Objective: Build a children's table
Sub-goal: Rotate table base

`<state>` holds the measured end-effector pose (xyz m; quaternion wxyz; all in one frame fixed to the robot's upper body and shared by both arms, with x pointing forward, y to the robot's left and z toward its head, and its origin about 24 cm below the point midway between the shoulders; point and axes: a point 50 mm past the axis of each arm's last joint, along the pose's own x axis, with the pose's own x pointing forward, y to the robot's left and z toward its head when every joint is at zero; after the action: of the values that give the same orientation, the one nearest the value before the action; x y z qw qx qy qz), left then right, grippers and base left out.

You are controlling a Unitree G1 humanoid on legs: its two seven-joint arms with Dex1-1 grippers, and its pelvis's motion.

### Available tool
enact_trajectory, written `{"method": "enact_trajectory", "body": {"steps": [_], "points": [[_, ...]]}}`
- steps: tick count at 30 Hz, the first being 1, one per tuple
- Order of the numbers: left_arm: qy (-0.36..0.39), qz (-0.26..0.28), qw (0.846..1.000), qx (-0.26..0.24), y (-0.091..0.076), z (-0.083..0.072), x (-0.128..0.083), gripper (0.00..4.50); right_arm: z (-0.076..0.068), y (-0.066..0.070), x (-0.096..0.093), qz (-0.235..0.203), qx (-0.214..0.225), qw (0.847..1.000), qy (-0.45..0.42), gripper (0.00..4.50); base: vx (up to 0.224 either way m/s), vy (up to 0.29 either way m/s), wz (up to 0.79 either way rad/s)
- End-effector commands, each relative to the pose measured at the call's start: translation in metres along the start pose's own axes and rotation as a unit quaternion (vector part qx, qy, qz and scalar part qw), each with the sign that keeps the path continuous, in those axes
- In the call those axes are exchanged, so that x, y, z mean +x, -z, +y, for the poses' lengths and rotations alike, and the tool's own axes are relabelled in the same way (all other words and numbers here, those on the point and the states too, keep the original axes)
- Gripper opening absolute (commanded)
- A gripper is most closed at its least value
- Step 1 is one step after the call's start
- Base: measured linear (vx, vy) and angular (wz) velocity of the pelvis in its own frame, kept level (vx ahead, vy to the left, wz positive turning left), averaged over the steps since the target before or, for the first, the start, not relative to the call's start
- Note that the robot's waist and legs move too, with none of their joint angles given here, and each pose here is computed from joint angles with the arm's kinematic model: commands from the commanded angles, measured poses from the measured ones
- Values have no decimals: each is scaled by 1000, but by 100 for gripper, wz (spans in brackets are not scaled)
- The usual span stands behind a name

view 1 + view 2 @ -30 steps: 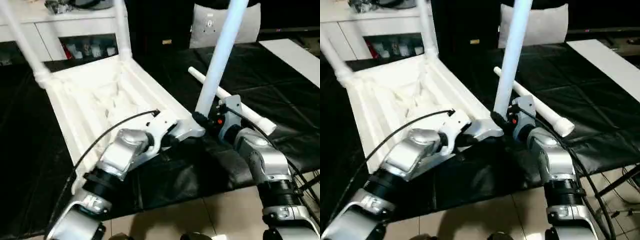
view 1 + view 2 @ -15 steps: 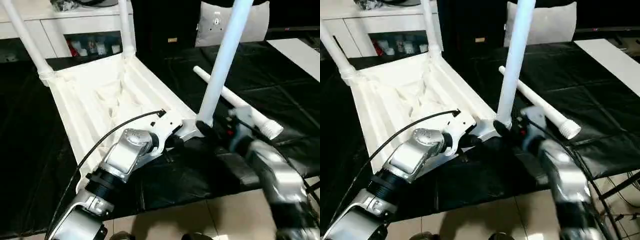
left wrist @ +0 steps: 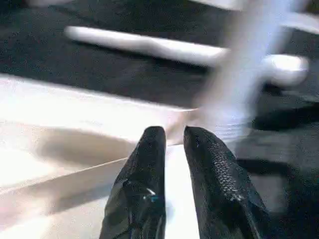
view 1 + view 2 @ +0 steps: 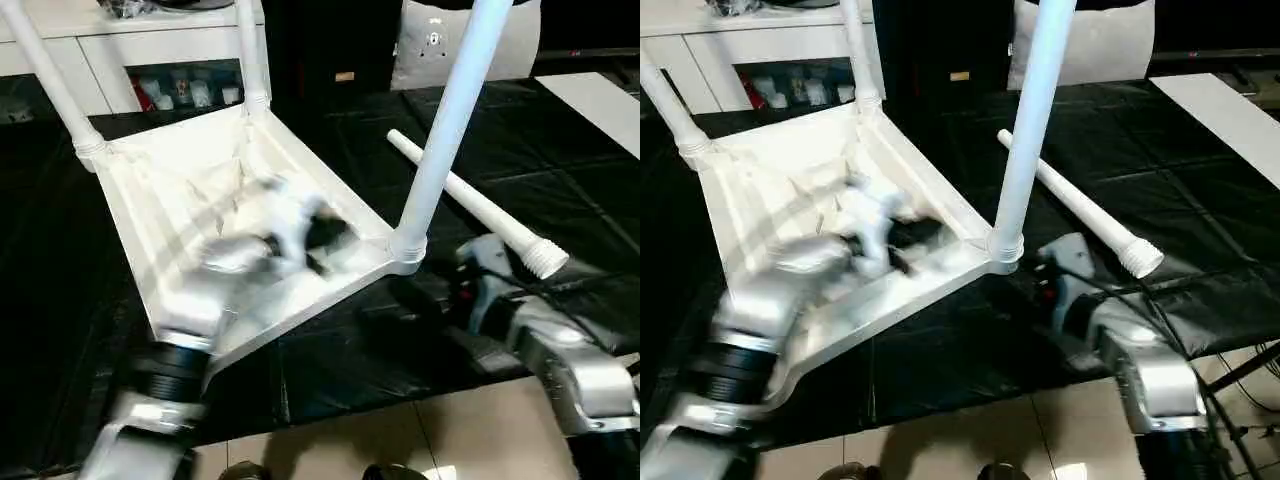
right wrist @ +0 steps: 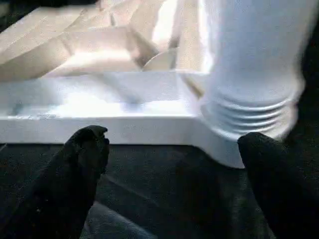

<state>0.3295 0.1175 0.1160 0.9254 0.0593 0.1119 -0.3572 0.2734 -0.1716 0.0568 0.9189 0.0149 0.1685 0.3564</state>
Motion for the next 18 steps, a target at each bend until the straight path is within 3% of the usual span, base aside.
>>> {"method": "enact_trajectory", "body": {"steps": [1,3,5,6,11,18], "points": [[-54,21,998,18,0,18,-16,61,7,-3,8,8,-2,1000,-13,450,0,0,0],[-129,92,984,78,9,46,-44,49,15,0,20,27,7,999,-25,450,0,0,0],[-140,103,981,87,10,50,-50,33,17,0,22,30,10,999,-28,450,0,0,0],[-181,132,970,93,14,64,-66,20,20,2,27,41,6,999,-34,450,0,0,0],[-229,193,949,102,31,82,-90,3,19,5,32,58,4,998,-27,450,0,0,0],[-249,254,927,123,43,87,-102,3,19,11,32,84,8,996,-28,450,0,0,0]]}}
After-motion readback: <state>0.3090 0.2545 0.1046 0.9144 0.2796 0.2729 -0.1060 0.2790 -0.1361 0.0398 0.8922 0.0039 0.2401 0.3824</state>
